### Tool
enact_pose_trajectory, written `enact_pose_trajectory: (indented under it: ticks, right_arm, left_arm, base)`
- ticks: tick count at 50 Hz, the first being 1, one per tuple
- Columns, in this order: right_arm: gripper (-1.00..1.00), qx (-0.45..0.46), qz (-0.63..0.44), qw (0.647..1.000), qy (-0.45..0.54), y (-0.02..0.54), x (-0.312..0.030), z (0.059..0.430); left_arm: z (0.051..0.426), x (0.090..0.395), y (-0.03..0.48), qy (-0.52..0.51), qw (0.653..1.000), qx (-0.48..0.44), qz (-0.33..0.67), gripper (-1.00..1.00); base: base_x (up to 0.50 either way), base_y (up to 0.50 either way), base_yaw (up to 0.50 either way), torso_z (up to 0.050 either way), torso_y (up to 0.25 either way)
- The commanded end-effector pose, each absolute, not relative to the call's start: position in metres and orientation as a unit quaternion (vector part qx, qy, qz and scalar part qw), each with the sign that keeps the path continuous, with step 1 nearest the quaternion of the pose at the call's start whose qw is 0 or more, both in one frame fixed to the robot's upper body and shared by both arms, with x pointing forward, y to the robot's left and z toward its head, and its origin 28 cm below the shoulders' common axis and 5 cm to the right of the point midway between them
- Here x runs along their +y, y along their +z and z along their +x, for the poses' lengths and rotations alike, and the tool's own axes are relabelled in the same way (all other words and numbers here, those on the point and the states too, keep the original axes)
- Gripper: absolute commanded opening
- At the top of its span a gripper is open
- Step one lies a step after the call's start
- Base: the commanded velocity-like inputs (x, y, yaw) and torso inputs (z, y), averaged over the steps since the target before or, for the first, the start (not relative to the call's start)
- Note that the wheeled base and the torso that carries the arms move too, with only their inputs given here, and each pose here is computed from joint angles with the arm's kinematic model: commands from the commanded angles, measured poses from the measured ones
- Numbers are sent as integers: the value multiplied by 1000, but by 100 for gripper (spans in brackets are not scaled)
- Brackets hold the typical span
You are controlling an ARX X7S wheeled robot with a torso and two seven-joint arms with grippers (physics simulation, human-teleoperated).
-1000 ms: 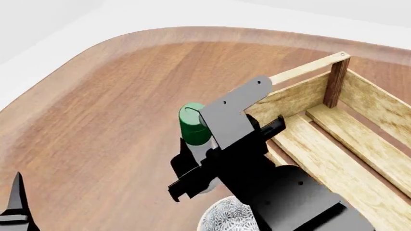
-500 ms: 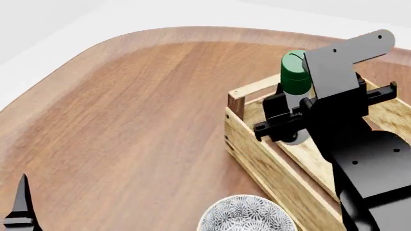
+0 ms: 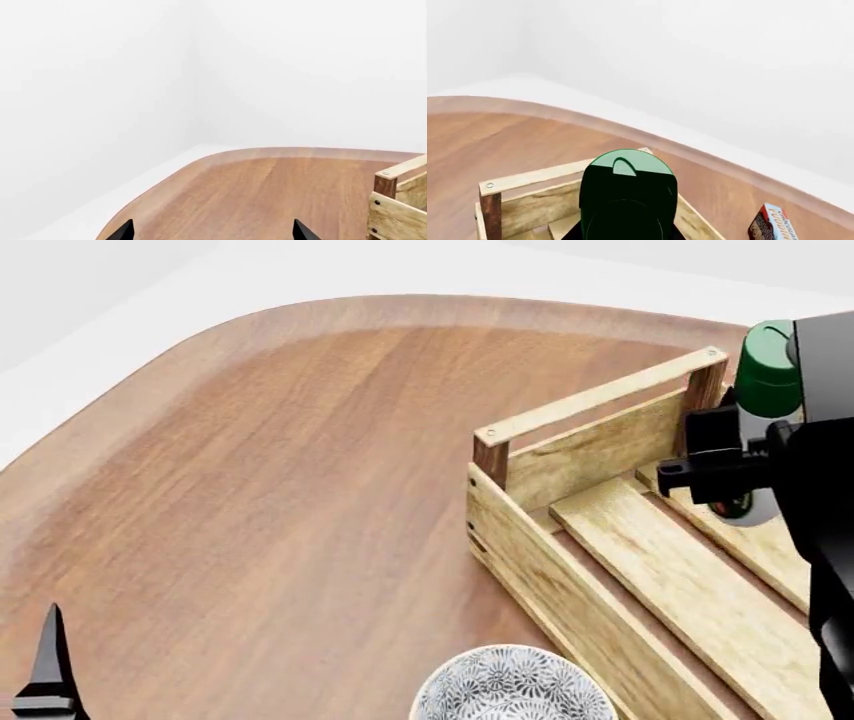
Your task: Pick up the salad dressing and put it in the tray.
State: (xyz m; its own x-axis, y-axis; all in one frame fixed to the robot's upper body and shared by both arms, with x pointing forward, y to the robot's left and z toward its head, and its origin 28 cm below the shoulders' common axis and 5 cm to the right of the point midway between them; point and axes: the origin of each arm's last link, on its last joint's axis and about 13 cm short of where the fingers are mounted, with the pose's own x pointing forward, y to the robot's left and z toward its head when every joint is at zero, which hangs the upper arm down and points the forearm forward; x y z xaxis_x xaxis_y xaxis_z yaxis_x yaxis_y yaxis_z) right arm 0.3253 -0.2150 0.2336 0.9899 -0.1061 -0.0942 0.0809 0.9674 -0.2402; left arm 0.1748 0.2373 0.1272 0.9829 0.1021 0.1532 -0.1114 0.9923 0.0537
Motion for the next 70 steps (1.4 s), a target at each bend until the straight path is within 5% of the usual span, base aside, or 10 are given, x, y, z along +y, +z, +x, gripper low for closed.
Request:
enact_pose_trajectory:
  ticks: [1, 70]
  right_arm:
    - [-100, 41, -100, 989, -101, 235, -234, 332]
    - [-100, 102, -54, 977, -182, 120, -262, 378]
  left_arm:
    - [174, 238, 128, 60, 994, -84, 37, 100]
    - [171, 235, 125, 41, 995, -85, 43, 100]
  base:
    - [0, 0, 0, 0, 0]
    - [0, 0, 0, 0, 1]
